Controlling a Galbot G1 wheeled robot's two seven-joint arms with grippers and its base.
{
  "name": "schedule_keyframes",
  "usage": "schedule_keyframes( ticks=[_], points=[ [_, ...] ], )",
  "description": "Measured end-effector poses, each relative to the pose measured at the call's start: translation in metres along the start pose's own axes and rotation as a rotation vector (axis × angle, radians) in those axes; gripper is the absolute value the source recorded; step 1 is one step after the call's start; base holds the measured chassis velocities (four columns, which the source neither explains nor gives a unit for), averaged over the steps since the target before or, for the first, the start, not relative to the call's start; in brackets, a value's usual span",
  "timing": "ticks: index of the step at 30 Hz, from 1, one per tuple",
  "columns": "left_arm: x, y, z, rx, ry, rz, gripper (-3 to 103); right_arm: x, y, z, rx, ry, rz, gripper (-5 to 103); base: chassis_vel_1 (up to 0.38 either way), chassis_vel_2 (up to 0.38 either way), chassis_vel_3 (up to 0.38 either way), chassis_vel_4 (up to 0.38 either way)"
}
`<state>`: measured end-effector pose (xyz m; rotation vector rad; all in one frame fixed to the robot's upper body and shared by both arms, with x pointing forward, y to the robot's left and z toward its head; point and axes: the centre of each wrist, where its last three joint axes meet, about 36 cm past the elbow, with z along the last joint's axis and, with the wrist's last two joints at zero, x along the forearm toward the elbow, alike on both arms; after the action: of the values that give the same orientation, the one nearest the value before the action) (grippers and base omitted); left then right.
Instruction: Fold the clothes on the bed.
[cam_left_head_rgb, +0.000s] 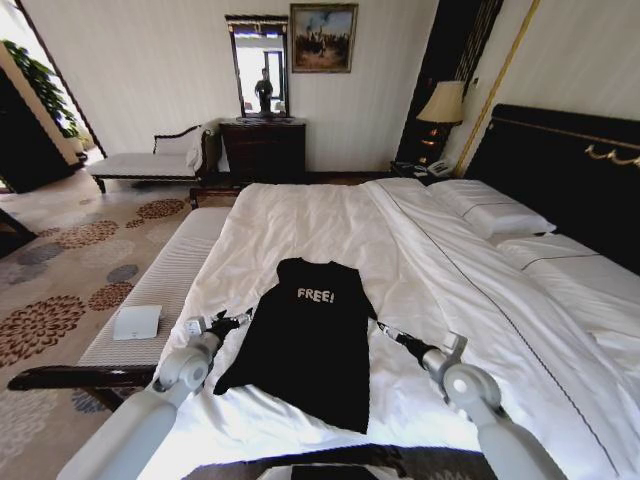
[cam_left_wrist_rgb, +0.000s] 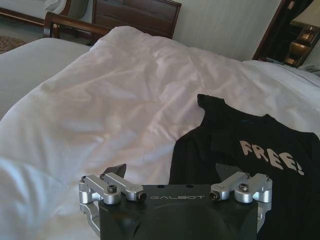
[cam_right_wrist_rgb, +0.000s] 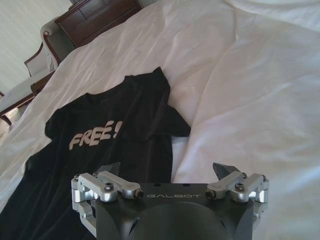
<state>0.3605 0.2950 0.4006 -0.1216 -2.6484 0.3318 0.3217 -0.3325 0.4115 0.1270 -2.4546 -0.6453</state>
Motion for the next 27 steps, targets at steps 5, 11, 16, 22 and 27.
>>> schedule_keyframes(
  ticks=[5, 11, 16, 22, 27],
  points=[
    [0.030, -0.001, 0.021, 0.013, 0.016, 0.001, 100, 0.027, 0.003, 0.024, -0.007, 0.052, -0.035, 100, 0.000, 0.000, 0.000, 0.000],
    [0.058, -0.006, 0.036, 0.068, 0.022, 0.000, 100, 0.045, -0.006, 0.055, -0.010, 0.129, -0.058, 100, 0.000, 0.000, 0.000, 0.000],
    [0.090, -0.001, 0.052, 0.123, 0.042, -0.033, 100, 0.048, -0.008, 0.071, -0.063, 0.169, -0.101, 100, 0.000, 0.000, 0.000, 0.000],
    [0.110, 0.001, 0.054, 0.171, 0.040, -0.061, 100, 0.054, -0.012, 0.095, -0.120, 0.228, -0.145, 100, 0.000, 0.000, 0.000, 0.000],
    [0.123, -0.004, 0.049, 0.230, 0.012, -0.077, 100, 0.056, -0.019, 0.104, -0.162, 0.254, -0.147, 100, 0.000, 0.000, 0.000, 0.000]
  ],
)
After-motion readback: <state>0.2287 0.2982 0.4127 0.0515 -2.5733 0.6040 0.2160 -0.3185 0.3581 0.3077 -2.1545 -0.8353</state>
